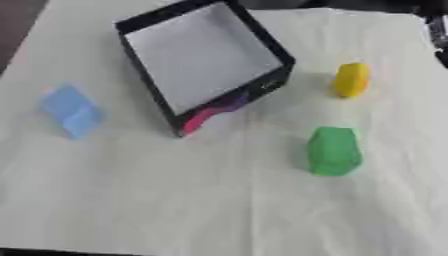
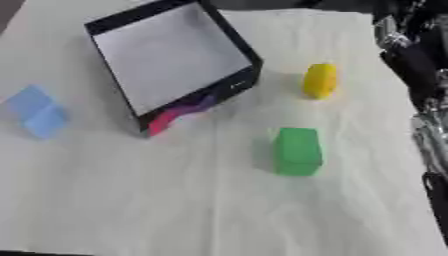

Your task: Pick up objects on the table and place them in the box.

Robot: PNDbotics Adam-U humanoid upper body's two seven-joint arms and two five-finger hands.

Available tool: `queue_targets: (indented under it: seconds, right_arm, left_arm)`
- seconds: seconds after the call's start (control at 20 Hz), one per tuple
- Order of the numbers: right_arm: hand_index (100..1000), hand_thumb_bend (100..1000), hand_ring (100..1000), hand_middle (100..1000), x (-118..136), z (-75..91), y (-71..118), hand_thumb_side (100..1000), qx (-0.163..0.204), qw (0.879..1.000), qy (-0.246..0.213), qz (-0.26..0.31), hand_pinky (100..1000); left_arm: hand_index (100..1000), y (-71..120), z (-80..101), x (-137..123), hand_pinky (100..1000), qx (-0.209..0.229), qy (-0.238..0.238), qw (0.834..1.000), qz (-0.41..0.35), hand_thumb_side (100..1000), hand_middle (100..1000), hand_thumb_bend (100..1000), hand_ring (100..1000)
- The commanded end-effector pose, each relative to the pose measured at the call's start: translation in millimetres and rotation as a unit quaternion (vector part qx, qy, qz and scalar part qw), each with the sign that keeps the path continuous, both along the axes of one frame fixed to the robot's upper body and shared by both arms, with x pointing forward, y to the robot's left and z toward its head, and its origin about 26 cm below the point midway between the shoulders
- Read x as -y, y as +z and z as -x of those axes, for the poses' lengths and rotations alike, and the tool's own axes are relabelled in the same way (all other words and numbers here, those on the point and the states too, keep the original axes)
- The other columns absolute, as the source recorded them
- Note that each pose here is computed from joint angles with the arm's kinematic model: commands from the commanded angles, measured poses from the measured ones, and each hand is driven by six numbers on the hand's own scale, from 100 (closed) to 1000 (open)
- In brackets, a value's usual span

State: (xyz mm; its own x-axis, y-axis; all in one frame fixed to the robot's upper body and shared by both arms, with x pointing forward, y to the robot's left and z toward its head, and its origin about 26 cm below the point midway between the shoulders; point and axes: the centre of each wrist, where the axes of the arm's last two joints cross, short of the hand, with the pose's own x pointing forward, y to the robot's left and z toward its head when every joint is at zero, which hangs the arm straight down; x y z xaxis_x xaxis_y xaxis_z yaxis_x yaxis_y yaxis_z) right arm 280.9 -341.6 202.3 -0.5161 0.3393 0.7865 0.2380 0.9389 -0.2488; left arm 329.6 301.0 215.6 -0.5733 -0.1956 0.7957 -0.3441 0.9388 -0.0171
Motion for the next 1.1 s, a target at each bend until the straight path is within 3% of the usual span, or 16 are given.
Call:
queue_targets:
  seconds: [0.05,0.3,0.55,1.1]
  right_arm:
    - [854,100,796,789,1.3,2.7,10.1,411,0.013,1.000,0.004,0.018,952]
    - [857,100,802,793,3.9,4.2,9.6,388,0.017,0.999,0.006,0.036,949]
    - [871,100,817,815,8.3,7.9,7.2,366,0.018,0.993,0.025,0.110,945]
    - [887,118,834,832,3.5,15.1,-16.8,383,-0.003,0.954,0.115,0.275,937]
  left_arm:
    - [825,9.0,2.3,-3.0,686,0.012,0.003,1.000,-0.004,565,790,447,572]
    - [825,8.9,2.4,-3.8,686,0.012,0.004,1.000,-0.006,566,790,447,572]
    - [825,8.3,2.7,-5.0,685,0.010,0.006,1.000,-0.008,567,790,446,571]
    - [825,7.8,2.4,-4.6,685,0.006,0.003,1.000,-0.010,569,790,444,570]
